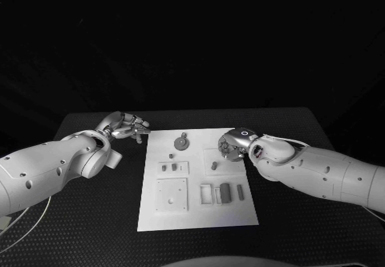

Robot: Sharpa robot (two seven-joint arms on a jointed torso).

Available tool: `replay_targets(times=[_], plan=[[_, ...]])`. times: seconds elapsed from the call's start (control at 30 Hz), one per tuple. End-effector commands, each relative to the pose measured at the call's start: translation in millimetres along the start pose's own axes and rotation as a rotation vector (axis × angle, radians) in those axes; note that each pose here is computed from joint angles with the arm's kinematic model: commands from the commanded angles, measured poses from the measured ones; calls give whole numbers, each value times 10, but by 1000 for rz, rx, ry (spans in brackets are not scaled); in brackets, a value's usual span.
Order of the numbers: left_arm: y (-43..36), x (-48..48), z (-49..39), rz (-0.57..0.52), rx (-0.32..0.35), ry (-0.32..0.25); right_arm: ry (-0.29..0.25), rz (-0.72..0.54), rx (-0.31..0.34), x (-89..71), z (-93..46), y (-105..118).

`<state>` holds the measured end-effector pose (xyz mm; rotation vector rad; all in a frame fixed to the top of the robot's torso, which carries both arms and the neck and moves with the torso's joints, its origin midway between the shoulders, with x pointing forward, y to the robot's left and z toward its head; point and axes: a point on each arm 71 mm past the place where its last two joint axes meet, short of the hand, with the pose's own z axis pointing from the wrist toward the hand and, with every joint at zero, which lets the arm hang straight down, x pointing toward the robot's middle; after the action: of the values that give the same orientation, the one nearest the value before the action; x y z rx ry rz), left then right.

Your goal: Assemble the parts on the task board

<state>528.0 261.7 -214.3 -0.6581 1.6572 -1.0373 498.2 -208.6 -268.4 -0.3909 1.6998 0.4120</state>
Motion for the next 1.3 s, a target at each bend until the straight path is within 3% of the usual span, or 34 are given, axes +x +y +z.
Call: replay_targets(times=[0.03,0.33,1.3], plan=[[-22,12,4,-10,13,9,62,-25,1,131,-22,28],[-20,7,4,-8,12,7,55,-35,0,132,-17,45],[2,-20,14,-6,6,2,-58,-32,-4,28,-70,76]])
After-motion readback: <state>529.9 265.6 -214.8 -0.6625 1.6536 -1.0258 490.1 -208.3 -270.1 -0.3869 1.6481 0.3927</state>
